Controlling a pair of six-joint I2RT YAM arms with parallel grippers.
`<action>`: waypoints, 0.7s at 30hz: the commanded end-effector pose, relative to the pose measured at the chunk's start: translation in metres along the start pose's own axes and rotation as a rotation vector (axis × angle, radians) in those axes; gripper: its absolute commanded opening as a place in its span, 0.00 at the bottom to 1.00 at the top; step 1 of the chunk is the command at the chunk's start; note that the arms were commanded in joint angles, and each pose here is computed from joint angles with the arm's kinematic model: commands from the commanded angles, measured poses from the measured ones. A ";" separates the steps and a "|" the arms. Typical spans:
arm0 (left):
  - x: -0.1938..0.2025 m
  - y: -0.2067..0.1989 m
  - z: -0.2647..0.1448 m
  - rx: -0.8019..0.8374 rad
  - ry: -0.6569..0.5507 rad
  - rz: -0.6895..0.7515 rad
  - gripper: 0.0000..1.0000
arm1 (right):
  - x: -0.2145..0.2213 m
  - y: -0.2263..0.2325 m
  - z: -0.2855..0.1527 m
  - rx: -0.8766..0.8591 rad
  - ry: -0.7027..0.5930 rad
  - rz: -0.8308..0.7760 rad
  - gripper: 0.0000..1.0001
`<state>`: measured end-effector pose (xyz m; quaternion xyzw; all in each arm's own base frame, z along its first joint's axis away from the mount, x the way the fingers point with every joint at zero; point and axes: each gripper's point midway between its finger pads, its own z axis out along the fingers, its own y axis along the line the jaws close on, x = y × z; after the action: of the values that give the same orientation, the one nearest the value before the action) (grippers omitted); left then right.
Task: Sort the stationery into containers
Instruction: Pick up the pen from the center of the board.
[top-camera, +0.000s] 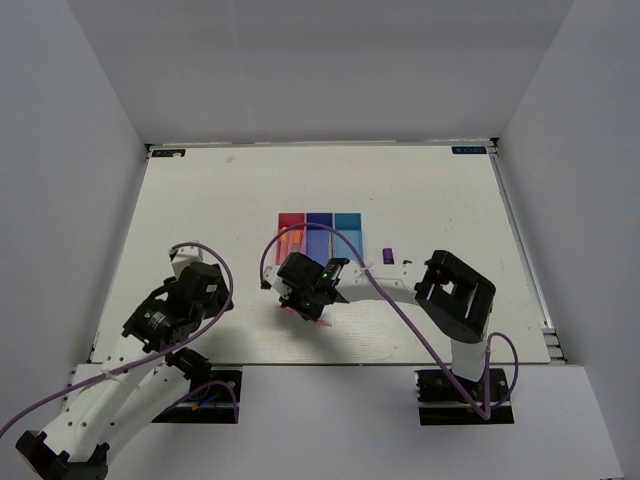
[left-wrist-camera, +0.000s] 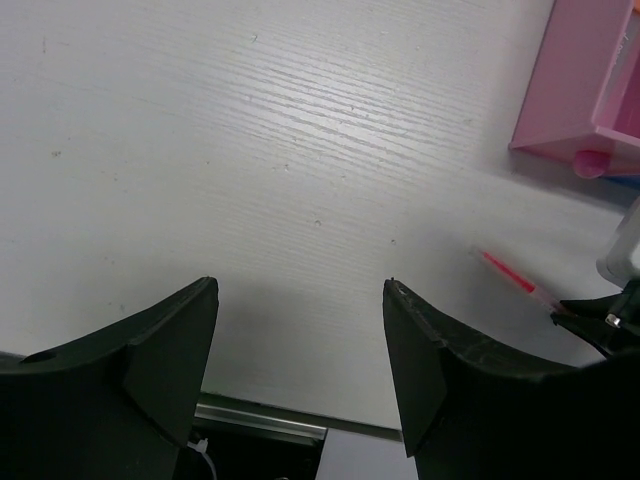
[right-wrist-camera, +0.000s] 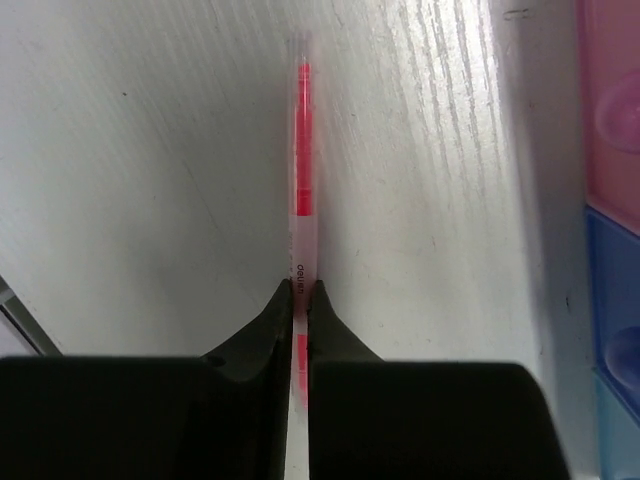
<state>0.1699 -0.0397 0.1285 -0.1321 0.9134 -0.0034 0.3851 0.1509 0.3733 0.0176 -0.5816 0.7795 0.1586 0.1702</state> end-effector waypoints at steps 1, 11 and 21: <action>-0.001 0.007 -0.004 -0.023 -0.014 -0.023 0.77 | 0.033 -0.001 0.011 0.053 0.105 -0.015 0.01; 0.000 0.006 -0.005 -0.014 -0.010 -0.037 0.77 | -0.007 0.020 -0.057 -0.044 -0.050 -0.049 0.00; 0.000 -0.003 -0.002 0.010 0.005 -0.054 0.76 | -0.077 -0.049 -0.134 0.215 -0.300 0.072 0.00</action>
<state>0.1651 -0.0396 0.1264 -0.1450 0.9147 -0.0083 0.3770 0.1790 0.3700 0.1414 -0.5443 0.7657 0.1859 0.2879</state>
